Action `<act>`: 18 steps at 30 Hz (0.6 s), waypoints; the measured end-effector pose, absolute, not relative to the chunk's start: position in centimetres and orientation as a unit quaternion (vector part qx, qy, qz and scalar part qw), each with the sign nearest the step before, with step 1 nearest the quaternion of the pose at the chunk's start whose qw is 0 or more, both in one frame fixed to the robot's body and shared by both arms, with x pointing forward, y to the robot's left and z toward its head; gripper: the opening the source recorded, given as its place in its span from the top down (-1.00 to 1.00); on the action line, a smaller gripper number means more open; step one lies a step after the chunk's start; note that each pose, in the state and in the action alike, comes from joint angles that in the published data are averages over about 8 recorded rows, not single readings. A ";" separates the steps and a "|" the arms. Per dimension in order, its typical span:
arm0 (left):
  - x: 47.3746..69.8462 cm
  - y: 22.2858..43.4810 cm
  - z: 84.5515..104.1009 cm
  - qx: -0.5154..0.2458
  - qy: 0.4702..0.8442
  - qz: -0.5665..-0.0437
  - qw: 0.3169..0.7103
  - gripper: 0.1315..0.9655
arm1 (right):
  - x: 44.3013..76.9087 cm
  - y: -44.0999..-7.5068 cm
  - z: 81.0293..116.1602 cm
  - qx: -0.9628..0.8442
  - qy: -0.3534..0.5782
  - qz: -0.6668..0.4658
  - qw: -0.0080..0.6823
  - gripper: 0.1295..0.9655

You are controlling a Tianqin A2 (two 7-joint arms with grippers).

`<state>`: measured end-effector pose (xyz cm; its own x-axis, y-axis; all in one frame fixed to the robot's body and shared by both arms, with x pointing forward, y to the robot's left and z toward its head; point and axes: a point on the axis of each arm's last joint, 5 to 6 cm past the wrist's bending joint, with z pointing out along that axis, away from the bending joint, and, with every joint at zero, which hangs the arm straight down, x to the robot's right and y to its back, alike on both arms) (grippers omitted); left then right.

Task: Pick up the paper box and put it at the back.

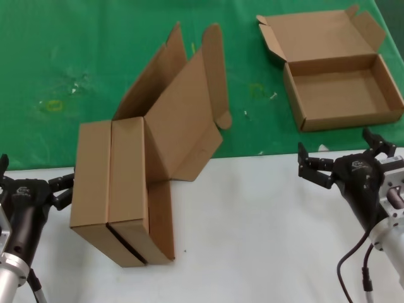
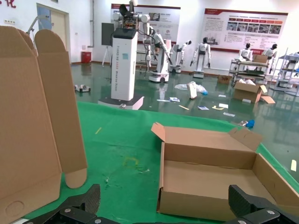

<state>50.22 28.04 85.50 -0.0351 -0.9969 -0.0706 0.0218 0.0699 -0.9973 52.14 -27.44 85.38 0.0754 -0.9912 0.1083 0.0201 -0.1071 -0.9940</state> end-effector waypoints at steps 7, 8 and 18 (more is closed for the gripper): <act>50.2 28.0 85.5 -0.468 0.521 -0.496 0.513 -1.00 | 52.1 -27.4 85.4 -0.541 0.449 -0.511 0.495 -1.00; 50.2 28.0 85.5 -0.468 0.521 -0.496 0.513 -1.00 | 52.1 -27.4 85.4 -0.541 0.449 -0.511 0.495 -1.00; 50.2 28.0 85.5 -0.468 0.521 -0.496 0.513 -1.00 | 52.1 -27.4 85.4 -0.541 0.449 -0.511 0.495 -1.00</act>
<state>50.22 28.04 85.50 -0.0351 -0.9969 -0.0706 0.0218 0.0699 -0.9973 52.14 -27.44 85.38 0.0754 -0.9912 0.1083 0.0201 -0.1071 -0.9940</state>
